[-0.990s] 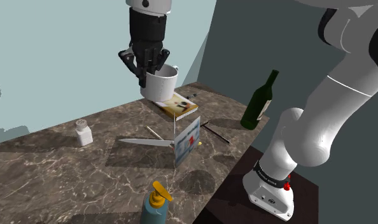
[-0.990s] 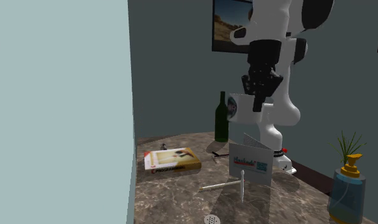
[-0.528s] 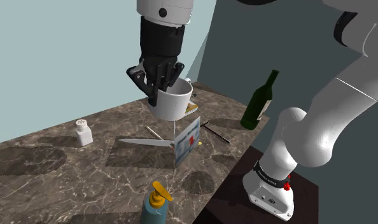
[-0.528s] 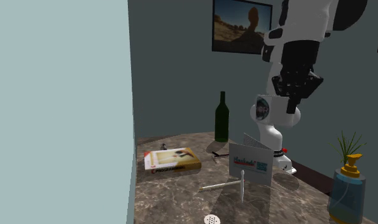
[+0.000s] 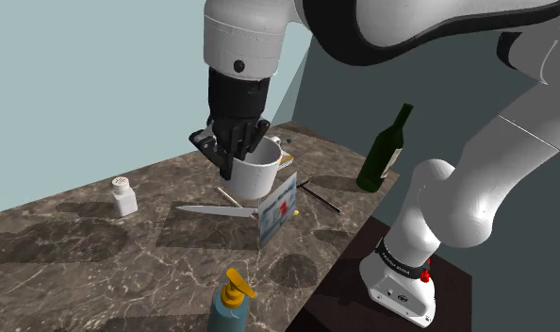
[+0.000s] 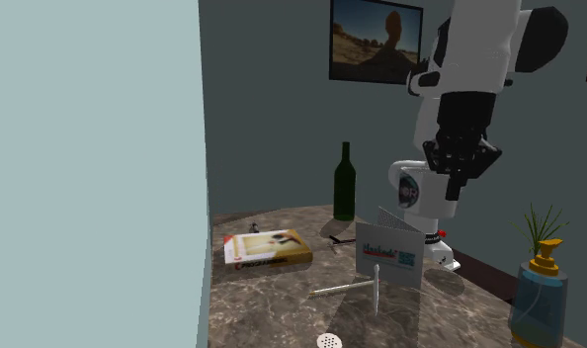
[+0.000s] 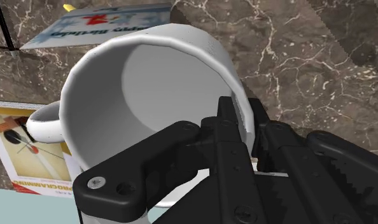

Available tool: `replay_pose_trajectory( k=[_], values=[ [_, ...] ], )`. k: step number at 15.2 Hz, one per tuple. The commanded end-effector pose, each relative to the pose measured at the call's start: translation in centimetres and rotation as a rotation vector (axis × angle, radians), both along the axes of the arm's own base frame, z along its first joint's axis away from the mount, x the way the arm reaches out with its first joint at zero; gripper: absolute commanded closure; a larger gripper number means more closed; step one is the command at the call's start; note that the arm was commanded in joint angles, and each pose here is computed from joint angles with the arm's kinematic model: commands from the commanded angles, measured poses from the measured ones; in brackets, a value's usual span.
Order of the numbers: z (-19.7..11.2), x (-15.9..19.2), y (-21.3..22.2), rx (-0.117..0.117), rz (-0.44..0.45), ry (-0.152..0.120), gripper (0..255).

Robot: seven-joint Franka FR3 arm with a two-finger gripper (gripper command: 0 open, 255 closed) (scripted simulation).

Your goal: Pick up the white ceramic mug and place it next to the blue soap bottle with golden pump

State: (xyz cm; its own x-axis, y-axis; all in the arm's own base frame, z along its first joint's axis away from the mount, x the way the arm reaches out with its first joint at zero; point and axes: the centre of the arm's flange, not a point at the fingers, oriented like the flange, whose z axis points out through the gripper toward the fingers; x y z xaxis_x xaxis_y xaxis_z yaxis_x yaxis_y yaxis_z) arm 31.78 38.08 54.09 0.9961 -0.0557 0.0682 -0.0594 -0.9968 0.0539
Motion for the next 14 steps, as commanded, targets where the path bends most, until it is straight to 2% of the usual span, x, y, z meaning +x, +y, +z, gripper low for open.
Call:
replay_pose_trajectory(
  k=[1, 14],
  values=[
    [-1.0, 0.0, 0.0, 0.000, 0.000, 0.000, 255],
    [-7.9, 0.0, 0.0, 0.000, 0.000, 0.000, 255]
  ],
)
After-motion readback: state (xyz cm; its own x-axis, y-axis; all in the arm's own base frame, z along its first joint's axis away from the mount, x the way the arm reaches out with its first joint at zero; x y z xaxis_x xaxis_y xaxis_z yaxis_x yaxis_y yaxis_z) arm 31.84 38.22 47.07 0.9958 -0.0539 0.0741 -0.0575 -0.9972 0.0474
